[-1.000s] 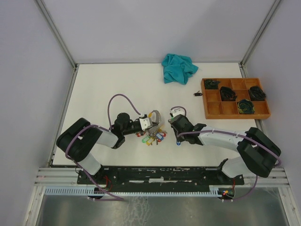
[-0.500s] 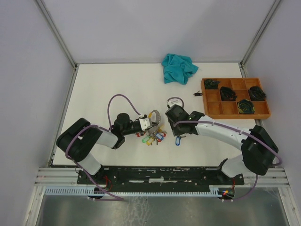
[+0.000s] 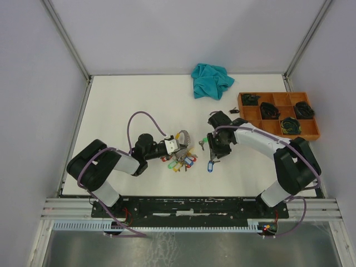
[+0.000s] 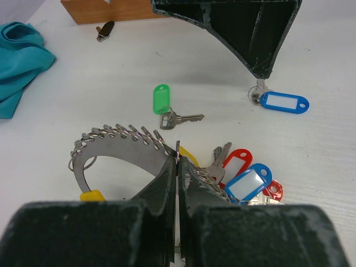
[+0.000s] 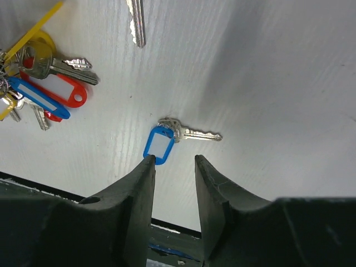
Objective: Put the keys on the keyring
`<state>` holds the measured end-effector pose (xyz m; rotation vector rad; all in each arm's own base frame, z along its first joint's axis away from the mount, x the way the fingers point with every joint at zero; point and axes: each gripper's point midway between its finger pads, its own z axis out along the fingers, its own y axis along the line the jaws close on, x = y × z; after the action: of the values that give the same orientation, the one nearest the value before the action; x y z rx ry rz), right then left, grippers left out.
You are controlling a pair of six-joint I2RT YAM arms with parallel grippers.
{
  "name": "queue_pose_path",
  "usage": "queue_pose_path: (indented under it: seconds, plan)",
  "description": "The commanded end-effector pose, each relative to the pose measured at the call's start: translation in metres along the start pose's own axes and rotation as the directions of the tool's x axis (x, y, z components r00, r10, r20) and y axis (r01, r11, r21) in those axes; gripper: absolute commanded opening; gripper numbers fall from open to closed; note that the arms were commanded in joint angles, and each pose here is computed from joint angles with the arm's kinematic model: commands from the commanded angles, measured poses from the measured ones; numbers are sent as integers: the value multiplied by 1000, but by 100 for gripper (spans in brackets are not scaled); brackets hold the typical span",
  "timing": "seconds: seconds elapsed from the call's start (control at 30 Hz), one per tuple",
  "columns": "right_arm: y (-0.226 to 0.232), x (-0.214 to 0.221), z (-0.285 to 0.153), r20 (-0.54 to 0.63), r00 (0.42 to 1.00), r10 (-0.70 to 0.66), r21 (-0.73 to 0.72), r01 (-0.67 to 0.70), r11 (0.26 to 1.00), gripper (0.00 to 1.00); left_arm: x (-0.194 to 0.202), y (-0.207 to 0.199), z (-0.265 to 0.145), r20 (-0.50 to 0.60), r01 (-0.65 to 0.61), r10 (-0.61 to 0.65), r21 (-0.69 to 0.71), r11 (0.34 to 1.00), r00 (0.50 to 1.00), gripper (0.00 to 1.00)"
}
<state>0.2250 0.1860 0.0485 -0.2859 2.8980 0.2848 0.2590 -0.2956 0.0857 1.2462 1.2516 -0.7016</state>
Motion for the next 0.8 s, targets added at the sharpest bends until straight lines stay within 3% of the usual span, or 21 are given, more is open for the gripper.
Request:
queue_pose_path:
  seconds: [0.0, 0.77]
  plan:
    - [18, -6, 3, -45, 999, -6, -132, 0, 991, 42, -23, 6, 2, 72, -40, 40, -14, 999, 997, 3]
    - [8, -11, 33, -71, 997, 23, -130, -33, 991, 29, -24, 5, 1, 74, -40, 41, -11, 999, 996, 3]
